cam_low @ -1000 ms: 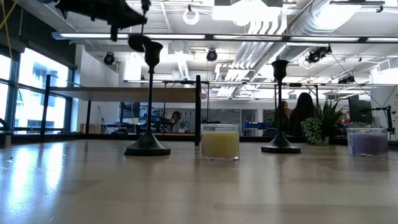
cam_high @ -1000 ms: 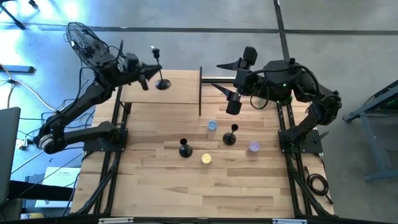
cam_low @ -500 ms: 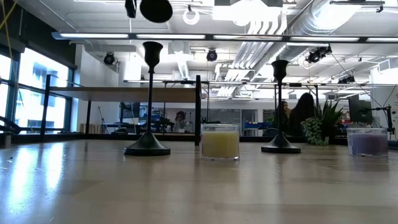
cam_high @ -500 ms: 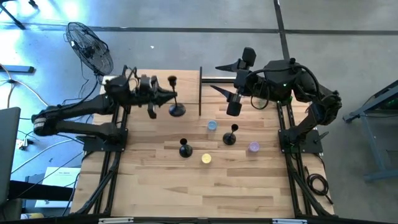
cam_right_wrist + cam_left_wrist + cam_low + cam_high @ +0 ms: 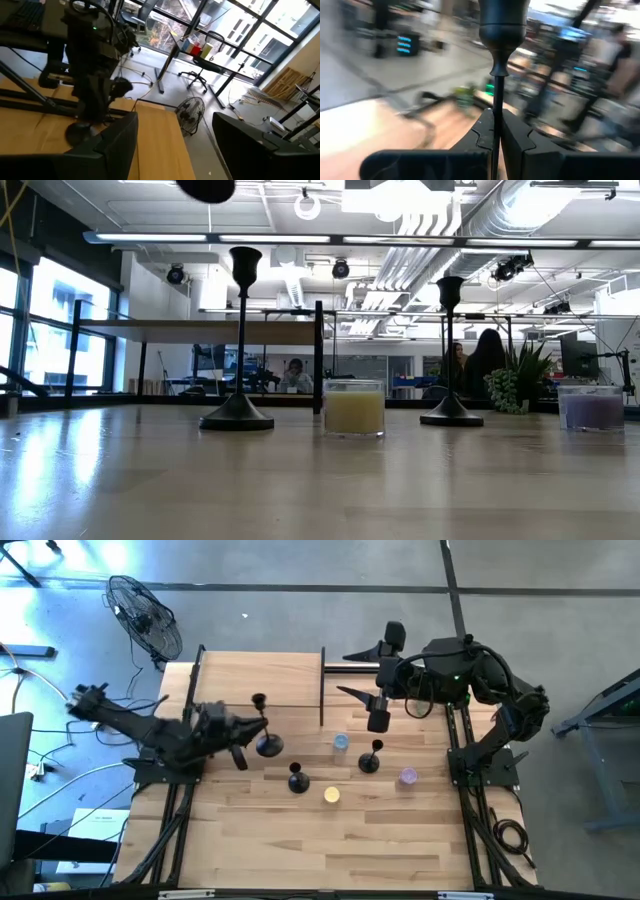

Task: Pick & Place candle stick holders
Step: Put the top black candle holder on the shelf

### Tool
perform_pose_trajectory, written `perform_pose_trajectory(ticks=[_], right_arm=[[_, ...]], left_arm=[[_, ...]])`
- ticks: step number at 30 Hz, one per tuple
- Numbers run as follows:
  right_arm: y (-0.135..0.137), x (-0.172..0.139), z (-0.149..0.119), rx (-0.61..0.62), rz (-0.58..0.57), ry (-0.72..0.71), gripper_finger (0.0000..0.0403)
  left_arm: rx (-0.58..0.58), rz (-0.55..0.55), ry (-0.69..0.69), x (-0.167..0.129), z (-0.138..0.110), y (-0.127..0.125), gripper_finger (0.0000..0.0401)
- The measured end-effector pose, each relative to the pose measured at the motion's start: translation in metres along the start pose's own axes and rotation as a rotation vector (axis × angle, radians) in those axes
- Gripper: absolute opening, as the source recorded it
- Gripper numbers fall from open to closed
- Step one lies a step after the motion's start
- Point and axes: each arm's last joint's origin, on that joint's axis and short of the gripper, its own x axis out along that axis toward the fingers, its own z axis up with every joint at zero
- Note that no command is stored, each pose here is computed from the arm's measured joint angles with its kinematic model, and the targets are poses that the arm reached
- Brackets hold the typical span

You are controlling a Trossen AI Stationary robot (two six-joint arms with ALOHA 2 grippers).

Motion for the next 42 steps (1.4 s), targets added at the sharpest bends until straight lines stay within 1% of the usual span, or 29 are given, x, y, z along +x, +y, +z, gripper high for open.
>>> perform_pose_trajectory(ticks=[3,6,7,9,10,13,17,19,22,24,26,28,31,34,39,42], right_arm=[[0.001,0.0,-0.001,-0.003,0.029,0.0,0.025],[0.002,0.0,-0.001,-0.006,0.038,0.004,0.025],[0.001,0.0,-0.001,-0.006,0.037,0.003,0.025],[0.001,0.0,-0.001,-0.01,0.037,0.003,0.025],[0.001,0.0,-0.001,-0.013,0.037,0.003,0.025],[0.001,0.0,-0.001,-0.012,0.037,0.002,0.025],[0.002,0.0,-0.001,0.0,0.064,-0.009,0.0244],[0.002,0.0,0.0,0.003,0.07,-0.011,0.0238],[0.002,0.0,0.0,0.004,0.069,-0.011,0.0228],[0.002,0.0,0.0,0.005,0.068,-0.013,0.0221],[0.002,0.0,0.0,0.006,0.065,-0.018,0.0215],[0.002,0.0,0.0,0.004,0.064,-0.019,0.021],[0.002,0.0,0.001,0.003,0.063,-0.022,0.0205],[0.002,0.0,0.001,0.003,0.063,-0.023,0.0204],[0.002,0.0,0.001,0.003,0.063,-0.023,0.0203],[0.002,0.0,0.001,0.003,0.063,-0.022,0.0204]], left_arm=[[0.038,0.191,-0.075,-0.012,0.001,-0.001,0.0005],[0.12,0.401,-0.132,-0.018,0.012,0.003,0.0005],[0.152,0.452,-0.138,-0.019,0.017,0.004,0.0005],[0.218,0.51,-0.135,-0.016,0.027,0.011,0.0005],[0.224,0.542,-0.141,-0.014,0.032,0.015,0.0005],[0.199,0.663,-0.178,-0.01,0.045,0.035,0.0005],[0.182,0.791,-0.216,-0.018,0.06,0.064,0.0005],[0.17,0.826,-0.23,-0.028,0.065,0.077,0.0005],[0.132,0.866,-0.259,-0.041,0.066,0.094,0.0005],[0.119,0.882,-0.271,-0.048,0.061,0.104,0.0005],[0.11,0.86,-0.268,-0.049,0.052,0.11,0.0005],[0.1,0.855,-0.264,-0.047,0.041,0.115,0.0005],[0.109,0.876,-0.251,-0.039,0.028,0.121,0.0005],[0.09,0.892,-0.237,-0.029,0.016,0.128,0.0005],[0.048,0.917,-0.206,-0.019,0.01,0.144,0.0005],[0.031,0.952,-0.196,-0.014,0.008,0.155,0.0005]])
